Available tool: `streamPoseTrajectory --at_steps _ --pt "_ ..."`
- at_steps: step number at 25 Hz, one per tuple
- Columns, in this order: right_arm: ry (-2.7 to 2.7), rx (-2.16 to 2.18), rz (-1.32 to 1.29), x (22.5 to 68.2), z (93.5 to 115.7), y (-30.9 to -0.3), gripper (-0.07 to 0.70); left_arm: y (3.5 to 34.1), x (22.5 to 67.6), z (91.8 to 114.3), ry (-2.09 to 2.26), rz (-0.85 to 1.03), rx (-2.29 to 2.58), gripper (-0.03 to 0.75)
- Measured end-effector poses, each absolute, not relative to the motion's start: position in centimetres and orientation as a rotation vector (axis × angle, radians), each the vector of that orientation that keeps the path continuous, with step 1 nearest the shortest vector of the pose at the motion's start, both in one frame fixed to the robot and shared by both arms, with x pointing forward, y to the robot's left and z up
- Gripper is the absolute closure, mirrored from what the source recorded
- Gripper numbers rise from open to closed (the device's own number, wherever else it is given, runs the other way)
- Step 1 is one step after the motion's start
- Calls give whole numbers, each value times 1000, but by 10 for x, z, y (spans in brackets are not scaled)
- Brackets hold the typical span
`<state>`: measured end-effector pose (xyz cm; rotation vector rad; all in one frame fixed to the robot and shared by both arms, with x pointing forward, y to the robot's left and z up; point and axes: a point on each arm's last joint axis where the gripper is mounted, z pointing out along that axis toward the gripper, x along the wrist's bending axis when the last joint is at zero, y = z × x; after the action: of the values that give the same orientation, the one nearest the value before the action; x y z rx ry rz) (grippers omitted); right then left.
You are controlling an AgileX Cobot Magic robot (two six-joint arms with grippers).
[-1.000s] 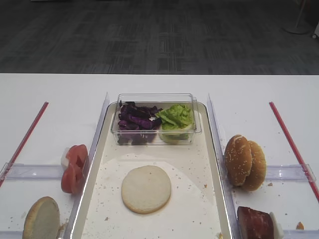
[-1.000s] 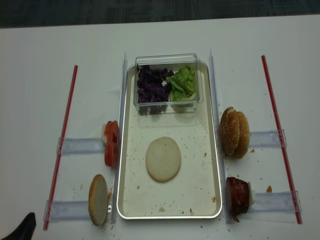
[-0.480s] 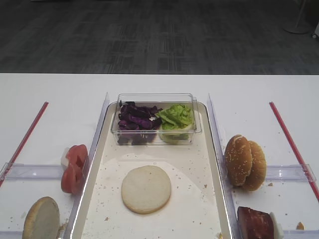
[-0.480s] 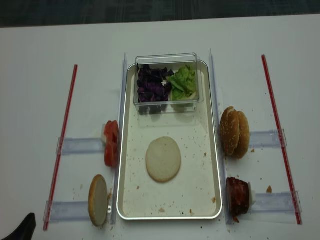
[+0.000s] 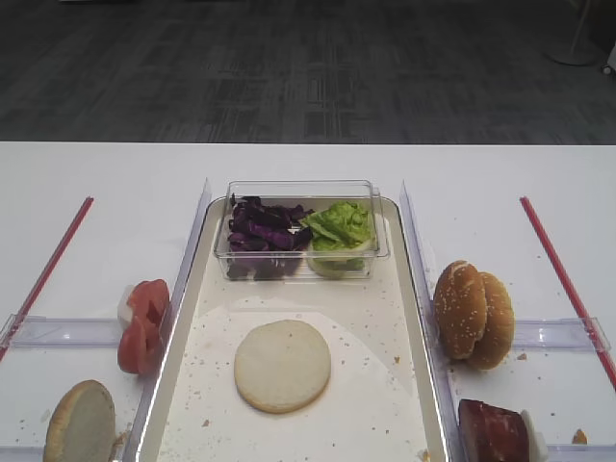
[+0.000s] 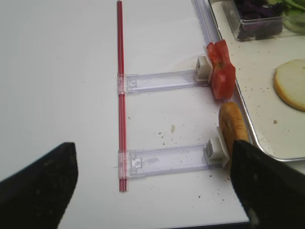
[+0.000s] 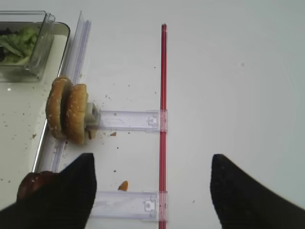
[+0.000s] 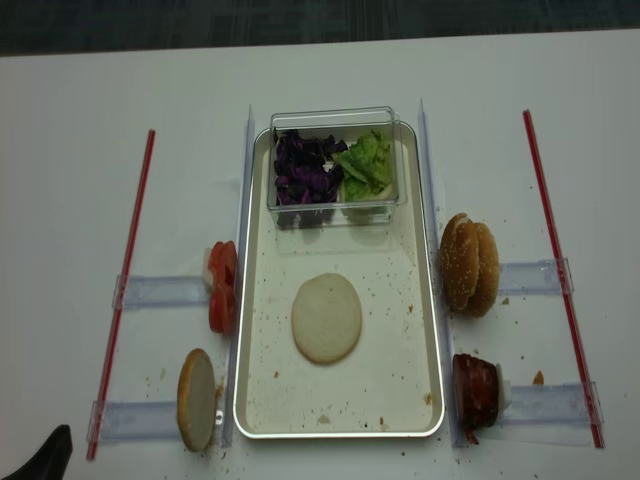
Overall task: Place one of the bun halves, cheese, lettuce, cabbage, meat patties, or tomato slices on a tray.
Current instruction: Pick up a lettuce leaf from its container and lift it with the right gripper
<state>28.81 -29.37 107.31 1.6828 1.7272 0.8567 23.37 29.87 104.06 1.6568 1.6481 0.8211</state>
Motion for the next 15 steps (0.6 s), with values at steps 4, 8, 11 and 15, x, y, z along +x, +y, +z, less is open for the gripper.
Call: streamPoseTrajectory --at_steps 4,8,11,15 --pt "1774 1741 820 324 1092 -293 101 299 234 1041 1648 821 1657 118" --pt "1841 1803 746 368 1103 -293 106 299 234 1041 1648 821 1657 118" --pt "1893 1833 703 403 1109 -293 120 299 234 1041 1648 821 1657 118" --pt "1959 1875 681 456 1111 -290 125 299 234 1041 1648 821 1657 118"
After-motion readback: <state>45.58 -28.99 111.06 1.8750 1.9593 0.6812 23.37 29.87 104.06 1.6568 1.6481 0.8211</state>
